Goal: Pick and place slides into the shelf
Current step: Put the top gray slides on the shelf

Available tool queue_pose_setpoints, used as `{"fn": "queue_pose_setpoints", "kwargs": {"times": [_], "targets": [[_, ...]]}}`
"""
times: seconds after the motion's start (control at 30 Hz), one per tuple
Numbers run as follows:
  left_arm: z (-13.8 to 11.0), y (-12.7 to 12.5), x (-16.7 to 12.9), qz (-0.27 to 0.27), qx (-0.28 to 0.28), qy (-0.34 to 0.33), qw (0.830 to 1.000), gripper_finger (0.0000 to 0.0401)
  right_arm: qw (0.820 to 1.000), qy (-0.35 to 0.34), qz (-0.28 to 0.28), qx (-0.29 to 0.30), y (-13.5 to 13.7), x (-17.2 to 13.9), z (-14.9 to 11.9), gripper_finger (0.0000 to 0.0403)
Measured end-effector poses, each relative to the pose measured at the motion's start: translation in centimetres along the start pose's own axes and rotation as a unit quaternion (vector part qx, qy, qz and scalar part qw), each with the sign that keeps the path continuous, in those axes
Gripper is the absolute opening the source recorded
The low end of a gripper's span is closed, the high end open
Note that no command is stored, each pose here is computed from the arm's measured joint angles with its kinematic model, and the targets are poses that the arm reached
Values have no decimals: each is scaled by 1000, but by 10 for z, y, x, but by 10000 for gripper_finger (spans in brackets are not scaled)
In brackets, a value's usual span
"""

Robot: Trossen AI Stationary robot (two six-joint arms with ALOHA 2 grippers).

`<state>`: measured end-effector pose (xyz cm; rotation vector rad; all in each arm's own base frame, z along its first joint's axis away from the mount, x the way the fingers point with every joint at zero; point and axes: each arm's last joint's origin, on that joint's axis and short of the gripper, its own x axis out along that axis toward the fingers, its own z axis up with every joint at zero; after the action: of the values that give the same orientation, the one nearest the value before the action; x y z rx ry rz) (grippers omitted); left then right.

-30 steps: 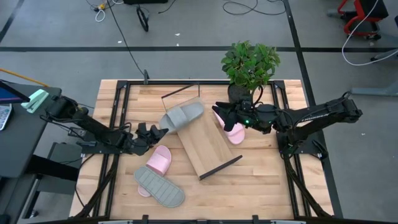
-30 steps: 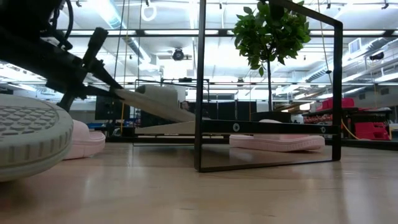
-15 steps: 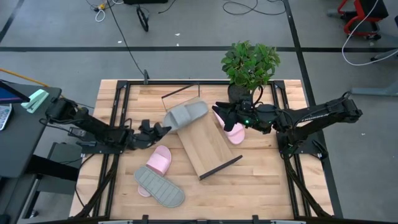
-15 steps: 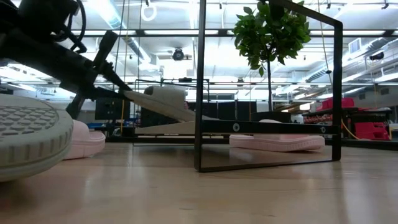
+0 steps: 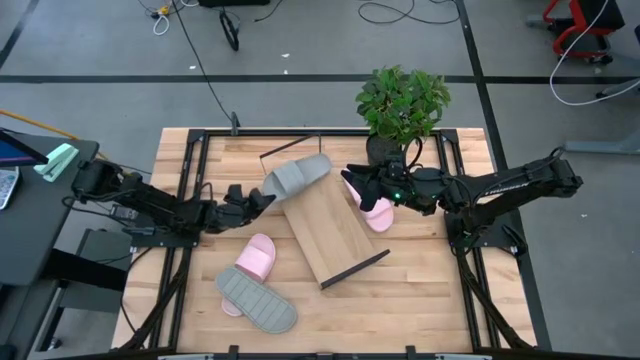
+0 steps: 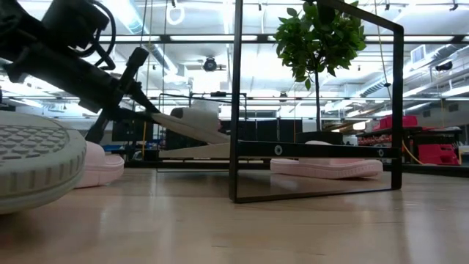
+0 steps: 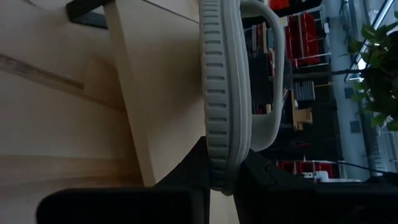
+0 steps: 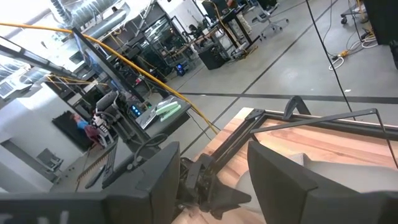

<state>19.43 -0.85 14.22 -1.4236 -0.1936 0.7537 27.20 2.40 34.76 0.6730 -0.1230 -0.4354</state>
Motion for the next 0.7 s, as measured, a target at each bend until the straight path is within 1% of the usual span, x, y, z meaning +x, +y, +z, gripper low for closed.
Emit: {"fn": "queue_pose_setpoints", "kwargs": {"times": [0.37, 0.7], "targets": [[2, 2, 2, 11, 7, 11, 1000, 49, 1000, 3, -3, -2, -1, 0, -1, 192], [2, 5, 2, 26, -11, 9, 1000, 108, 1000, 12, -5, 2, -2, 0, -2, 193]]}}
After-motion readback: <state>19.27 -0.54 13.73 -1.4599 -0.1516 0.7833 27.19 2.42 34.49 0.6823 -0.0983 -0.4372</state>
